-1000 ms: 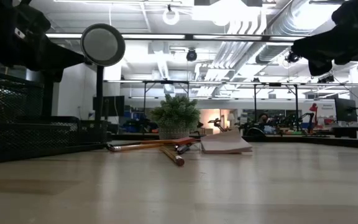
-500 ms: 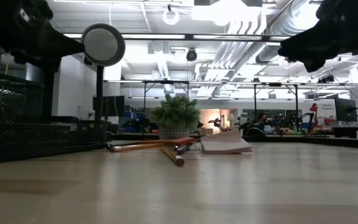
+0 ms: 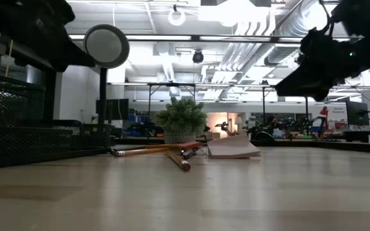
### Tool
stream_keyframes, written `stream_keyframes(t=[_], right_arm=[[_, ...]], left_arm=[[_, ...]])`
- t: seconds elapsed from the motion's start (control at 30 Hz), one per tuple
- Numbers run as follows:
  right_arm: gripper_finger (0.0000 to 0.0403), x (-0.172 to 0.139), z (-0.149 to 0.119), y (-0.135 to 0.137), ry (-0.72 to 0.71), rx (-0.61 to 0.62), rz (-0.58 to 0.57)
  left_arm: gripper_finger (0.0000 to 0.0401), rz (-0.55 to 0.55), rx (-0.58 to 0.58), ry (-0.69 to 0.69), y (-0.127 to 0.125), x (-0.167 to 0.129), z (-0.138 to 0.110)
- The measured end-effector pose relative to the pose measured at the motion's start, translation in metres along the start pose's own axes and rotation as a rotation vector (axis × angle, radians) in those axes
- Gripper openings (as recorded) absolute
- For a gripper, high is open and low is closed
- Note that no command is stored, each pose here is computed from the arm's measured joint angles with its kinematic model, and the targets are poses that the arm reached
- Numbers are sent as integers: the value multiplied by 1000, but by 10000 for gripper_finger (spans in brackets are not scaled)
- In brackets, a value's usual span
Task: Pick and place office supplies into organizer
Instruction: Put the pink sticky notes into the desk organizer
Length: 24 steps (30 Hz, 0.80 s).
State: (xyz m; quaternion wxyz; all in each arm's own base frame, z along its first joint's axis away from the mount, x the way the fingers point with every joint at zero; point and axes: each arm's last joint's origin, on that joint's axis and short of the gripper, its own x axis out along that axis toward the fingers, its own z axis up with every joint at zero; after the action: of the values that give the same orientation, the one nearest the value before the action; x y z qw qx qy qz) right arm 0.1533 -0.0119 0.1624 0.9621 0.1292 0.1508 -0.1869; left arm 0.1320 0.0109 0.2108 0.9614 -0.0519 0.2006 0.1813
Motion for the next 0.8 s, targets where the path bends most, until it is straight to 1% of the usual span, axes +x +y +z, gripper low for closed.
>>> stream_keyframes(t=[0.2, 0.4, 0.57, 0.63, 0.8], right_arm=[[165, 18, -10, 2, 48, -7, -23], [166, 36, -17, 2, 79, 22, 46], [165, 53, -20, 2, 121, 25, 59], [165, 61, -19, 5, 146, 11, 70], [165, 87, -15, 14, 198, -78, 102]], left_arm=[[1, 7, 34, 36, -3, 10, -2], [1, 4, 50, 8, -4, 11, 1], [1, 4, 53, 8, -4, 11, 1], [1, 0, 53, 9, -4, 11, 1], [1, -15, 53, 12, -5, 11, 1]])
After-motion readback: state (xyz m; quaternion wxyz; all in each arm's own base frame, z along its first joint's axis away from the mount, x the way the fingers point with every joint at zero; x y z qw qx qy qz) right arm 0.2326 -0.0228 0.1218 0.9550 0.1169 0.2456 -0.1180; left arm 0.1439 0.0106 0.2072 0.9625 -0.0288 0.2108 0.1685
